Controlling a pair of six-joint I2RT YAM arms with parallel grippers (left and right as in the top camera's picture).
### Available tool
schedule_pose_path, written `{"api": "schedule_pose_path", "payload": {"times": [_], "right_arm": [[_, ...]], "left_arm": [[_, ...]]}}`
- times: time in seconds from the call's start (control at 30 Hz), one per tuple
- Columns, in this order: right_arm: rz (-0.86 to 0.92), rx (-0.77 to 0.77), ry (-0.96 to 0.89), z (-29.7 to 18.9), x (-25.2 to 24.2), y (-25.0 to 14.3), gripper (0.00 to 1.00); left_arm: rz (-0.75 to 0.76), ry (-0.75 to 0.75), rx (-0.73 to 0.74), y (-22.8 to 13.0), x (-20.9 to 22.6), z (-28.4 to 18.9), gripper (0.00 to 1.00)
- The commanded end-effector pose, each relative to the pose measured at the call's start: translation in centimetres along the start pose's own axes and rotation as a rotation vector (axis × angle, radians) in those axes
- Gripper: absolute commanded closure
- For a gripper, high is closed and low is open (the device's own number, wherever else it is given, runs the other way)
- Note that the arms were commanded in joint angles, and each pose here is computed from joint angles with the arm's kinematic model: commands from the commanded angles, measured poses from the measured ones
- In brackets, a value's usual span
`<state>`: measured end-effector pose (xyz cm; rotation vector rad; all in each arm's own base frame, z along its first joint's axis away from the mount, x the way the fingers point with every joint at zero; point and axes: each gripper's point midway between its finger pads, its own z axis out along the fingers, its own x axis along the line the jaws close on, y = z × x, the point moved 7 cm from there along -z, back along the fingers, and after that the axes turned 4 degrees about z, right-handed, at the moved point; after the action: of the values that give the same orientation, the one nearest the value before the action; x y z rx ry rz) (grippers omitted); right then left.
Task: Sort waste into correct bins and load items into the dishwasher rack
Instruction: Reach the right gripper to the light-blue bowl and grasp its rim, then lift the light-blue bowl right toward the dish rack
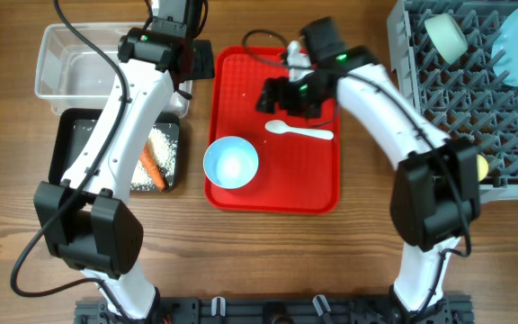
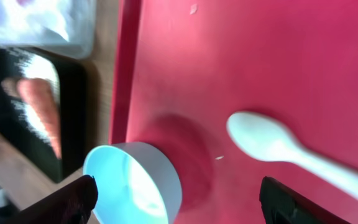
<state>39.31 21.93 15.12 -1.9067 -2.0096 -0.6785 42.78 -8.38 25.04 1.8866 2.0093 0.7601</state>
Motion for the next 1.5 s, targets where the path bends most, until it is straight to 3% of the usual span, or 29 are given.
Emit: {"api": "schedule_pose_path", "payload": {"times": [0.0, 0.13, 0.33, 0.53, 0.7, 0.87, 1.0, 1.23, 1.4, 1.47], "right_arm": [[0.058, -0.028, -0.135, 2.0, 0.6, -1.8, 0.15], [0.05, -0.01, -0.139, 3.1, 0.9, -2.9, 0.26], [0.041, 0.012, -0.143, 4.4, 0.9, -4.2, 0.46], [0.048, 0.004, -0.132, 5.0, 0.7, -4.3, 0.67], [0.042, 0.003, -0.13, 5.0, 0.8, -4.4, 0.7], [-0.018, -0.005, -0.093, 5.1, 1.5, -4.2, 0.48], [-0.118, -0.004, -0.026, 5.1, 2.3, -3.9, 0.44], [-0.169, 0.042, -0.026, 5.4, 2.6, -4.9, 0.61], [-0.164, 0.075, -0.043, 5.5, 2.6, -5.7, 0.64], [-0.129, 0.075, -0.069, 5.5, 2.4, -5.8, 0.75]], "left_arm": [[-0.004, -0.14, 0.002, 0.3, -1.3, -0.6, 0.0], [-0.023, -0.131, 0.009, 0.4, -0.4, -0.5, 0.0], [-0.179, -0.294, 0.027, 1.4, 5.0, -0.7, 0.0], [-0.319, -0.357, 0.04, 1.5, 10.6, 0.2, 0.0], [-0.375, -0.342, 0.046, 1.2, 13.2, 0.5, 0.0], [-0.383, -0.337, 0.042, 1.2, 13.6, 0.5, 0.0], [-0.382, -0.338, 0.029, 1.4, 13.7, 0.5, 0.0], [-0.382, -0.337, 0.033, 1.4, 13.7, 0.6, 0.0], [-0.382, -0.337, 0.033, 1.3, 13.7, 0.6, 0.0], [-0.382, -0.337, 0.033, 1.3, 13.7, 0.6, 0.0]]}}
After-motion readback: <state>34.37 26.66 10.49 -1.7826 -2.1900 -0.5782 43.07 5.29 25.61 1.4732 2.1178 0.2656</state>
